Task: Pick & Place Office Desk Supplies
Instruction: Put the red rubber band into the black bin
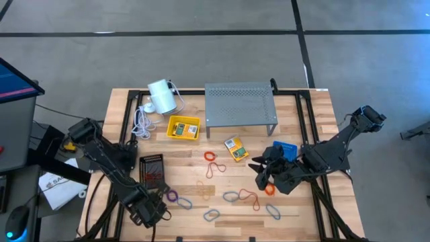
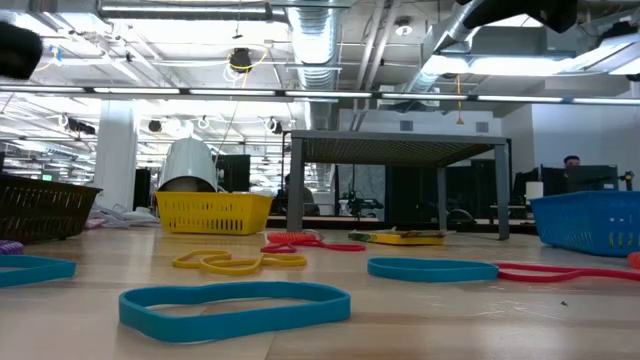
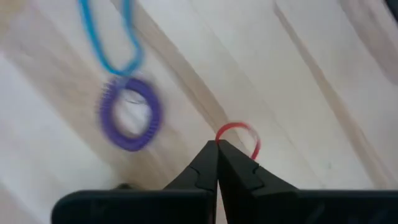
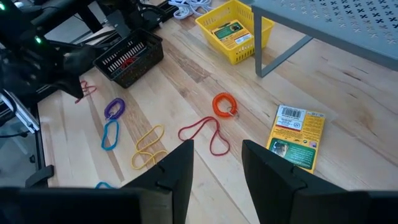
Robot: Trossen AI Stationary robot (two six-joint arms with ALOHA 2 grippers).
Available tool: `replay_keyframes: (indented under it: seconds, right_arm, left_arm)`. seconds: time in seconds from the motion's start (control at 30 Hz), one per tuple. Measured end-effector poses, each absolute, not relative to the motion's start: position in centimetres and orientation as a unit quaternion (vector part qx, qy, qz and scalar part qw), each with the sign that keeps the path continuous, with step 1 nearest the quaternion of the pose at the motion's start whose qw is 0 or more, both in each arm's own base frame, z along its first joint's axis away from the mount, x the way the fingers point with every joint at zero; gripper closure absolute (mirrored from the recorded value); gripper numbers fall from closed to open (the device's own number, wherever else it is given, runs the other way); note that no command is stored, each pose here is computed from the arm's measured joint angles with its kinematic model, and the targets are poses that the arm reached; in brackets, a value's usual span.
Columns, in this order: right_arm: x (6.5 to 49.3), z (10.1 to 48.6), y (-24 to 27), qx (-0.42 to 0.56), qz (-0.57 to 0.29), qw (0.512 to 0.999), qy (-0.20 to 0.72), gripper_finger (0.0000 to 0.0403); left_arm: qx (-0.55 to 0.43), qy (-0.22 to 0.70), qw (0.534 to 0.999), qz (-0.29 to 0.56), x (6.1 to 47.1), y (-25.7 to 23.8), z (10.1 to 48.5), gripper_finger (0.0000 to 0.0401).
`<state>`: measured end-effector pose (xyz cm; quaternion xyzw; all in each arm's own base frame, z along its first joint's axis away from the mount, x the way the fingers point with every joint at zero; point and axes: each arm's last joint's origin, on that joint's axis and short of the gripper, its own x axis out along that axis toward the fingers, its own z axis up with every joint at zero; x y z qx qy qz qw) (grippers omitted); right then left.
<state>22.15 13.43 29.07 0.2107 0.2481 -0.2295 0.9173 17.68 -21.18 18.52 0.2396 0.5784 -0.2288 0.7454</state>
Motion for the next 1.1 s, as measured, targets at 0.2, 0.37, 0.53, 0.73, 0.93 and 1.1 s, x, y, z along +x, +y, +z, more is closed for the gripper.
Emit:
replay_keyframes:
  seconds: [0.2, 0.37, 0.53, 0.73, 0.93, 1.1]
  right_arm:
    - [22.2, 29.1, 13.4, 0.207, -0.228, 0.918, 0.248, 0.0269]
    - [22.1, 29.1, 13.5, 0.205, -0.226, 0.919, 0.249, 0.0269]
    - [22.0, 29.1, 13.7, 0.204, -0.222, 0.920, 0.250, 0.0269]
    - [21.9, 29.1, 13.8, 0.203, -0.219, 0.921, 0.251, 0.0269]
    - [21.8, 29.1, 14.0, 0.204, -0.217, 0.921, 0.250, 0.0269]
    - [21.8, 29.1, 14.0, 0.204, -0.217, 0.921, 0.250, 0.0269]
  left_arm:
    - [0.194, 0.510, 0.815, -0.195, 16.9, -19.8, 22.7, 0.0401]
    - [0.152, 0.463, 0.857, -0.167, 15.5, -17.8, 26.0, 0.0401]
    - [0.131, 0.436, 0.877, -0.152, 14.1, -15.8, 28.2, 0.0401]
    - [0.132, 0.426, 0.884, -0.137, 12.6, -13.8, 29.5, 0.0401]
    - [0.121, 0.412, 0.896, -0.117, 11.1, -11.7, 30.7, 0.0401]
    - [0.118, 0.393, 0.906, -0.103, 10.0, -10.3, 31.4, 0.0401]
